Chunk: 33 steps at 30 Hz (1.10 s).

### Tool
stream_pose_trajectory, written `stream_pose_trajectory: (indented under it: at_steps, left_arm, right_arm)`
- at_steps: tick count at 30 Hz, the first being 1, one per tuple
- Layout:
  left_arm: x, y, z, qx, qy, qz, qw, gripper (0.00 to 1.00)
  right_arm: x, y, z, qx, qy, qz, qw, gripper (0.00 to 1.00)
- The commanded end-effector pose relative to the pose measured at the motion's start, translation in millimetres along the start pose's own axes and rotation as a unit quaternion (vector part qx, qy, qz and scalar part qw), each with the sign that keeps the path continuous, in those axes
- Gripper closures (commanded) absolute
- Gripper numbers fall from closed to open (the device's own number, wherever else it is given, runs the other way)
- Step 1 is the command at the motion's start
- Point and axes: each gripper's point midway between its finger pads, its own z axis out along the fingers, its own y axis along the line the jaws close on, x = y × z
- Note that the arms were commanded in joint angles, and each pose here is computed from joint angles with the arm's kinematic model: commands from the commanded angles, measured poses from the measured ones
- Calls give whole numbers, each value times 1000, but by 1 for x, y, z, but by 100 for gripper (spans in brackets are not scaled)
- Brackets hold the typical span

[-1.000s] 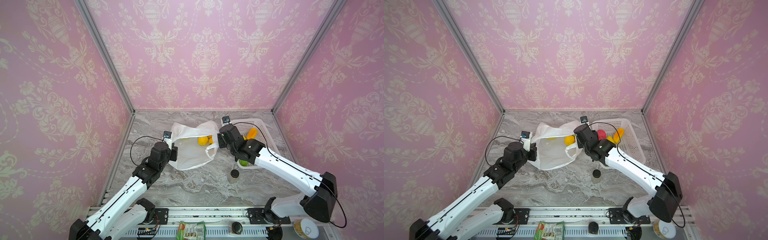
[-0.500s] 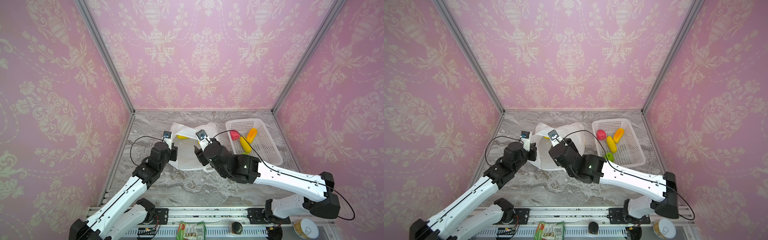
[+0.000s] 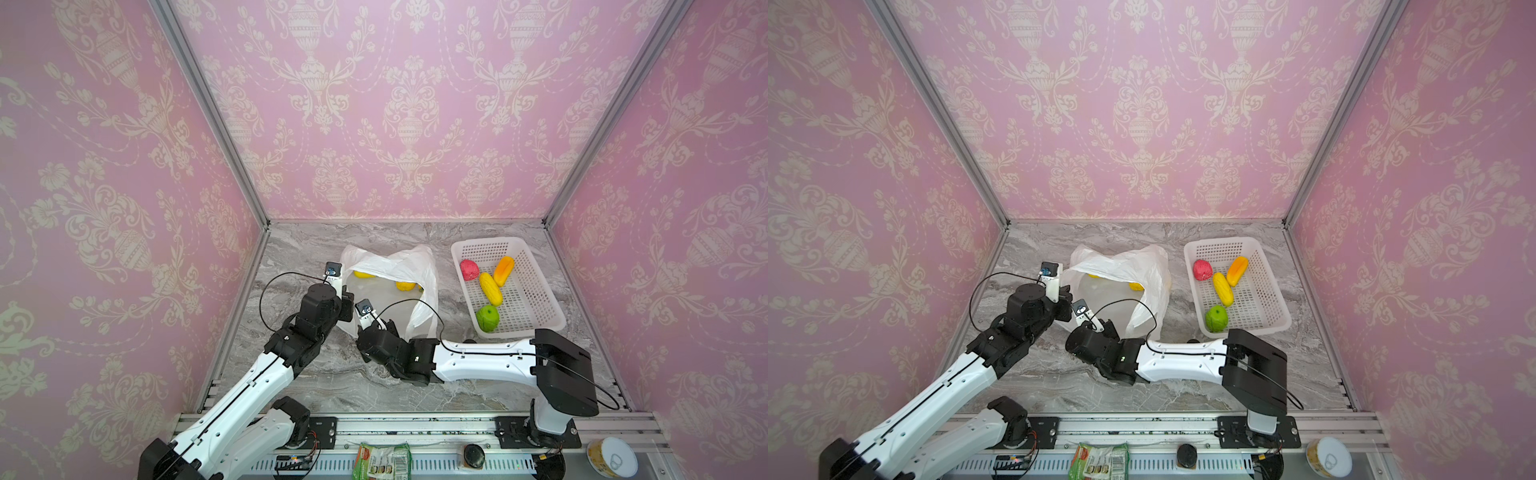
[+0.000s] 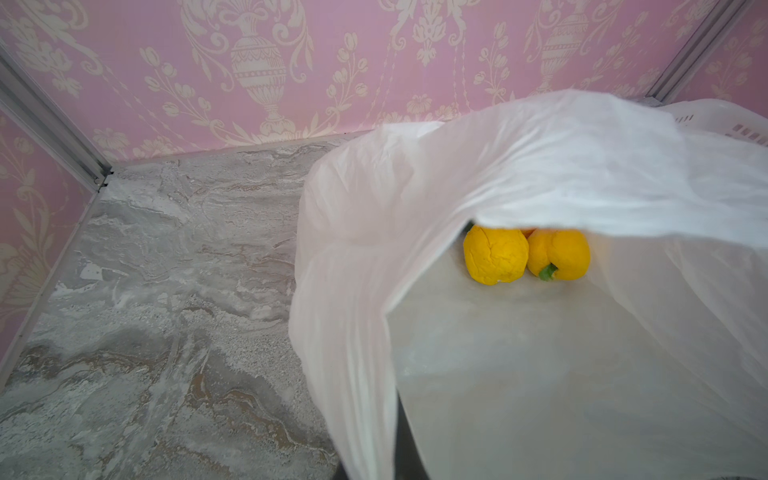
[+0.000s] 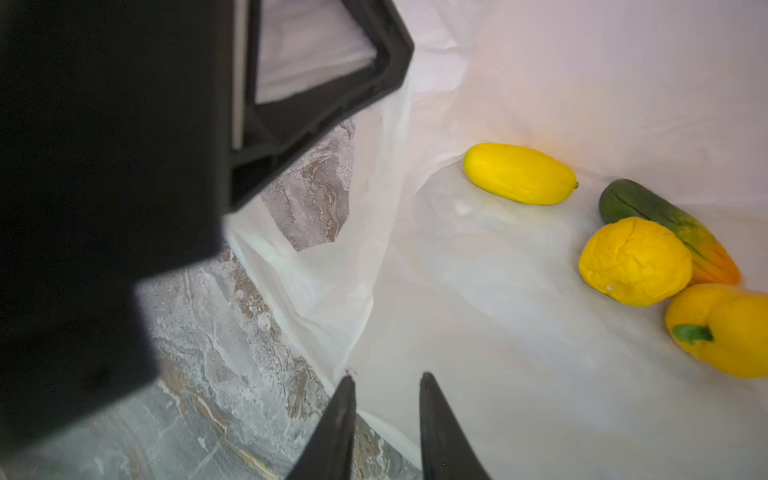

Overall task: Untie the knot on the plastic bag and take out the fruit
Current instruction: 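Reach the right gripper into the bag and close it on the yellow lemon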

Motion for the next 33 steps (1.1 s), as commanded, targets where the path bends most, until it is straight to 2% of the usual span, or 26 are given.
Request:
stream_pose_trajectory:
  at_steps: [1, 6, 10, 15, 24, 33]
  left_arm:
    - [0, 2, -4, -4, -2, -5, 1000, 100]
    - [0, 2, -4, -2, -2, -5, 1000, 100]
    - [0, 1, -4, 1, -1, -6, 1000, 100]
    - [0, 0, -4, 5, -2, -6, 1000, 100]
    - [-2, -9, -8, 32, -10, -6, 999, 100]
    - [-3, -10, -9, 36, -14, -7, 999, 100]
  right_arm:
    - [-19, -5, 8, 15, -28, 69, 997, 74]
    - [-6, -16, 28, 50, -13, 67, 996, 73]
    - [5, -36, 48, 102, -7, 53, 993, 69]
    - [12, -63, 72, 130, 7, 61, 990, 67]
    - [7, -107, 100, 205, 4, 40, 978, 31]
    - [5, -145, 117, 278, 18, 9, 960, 10]
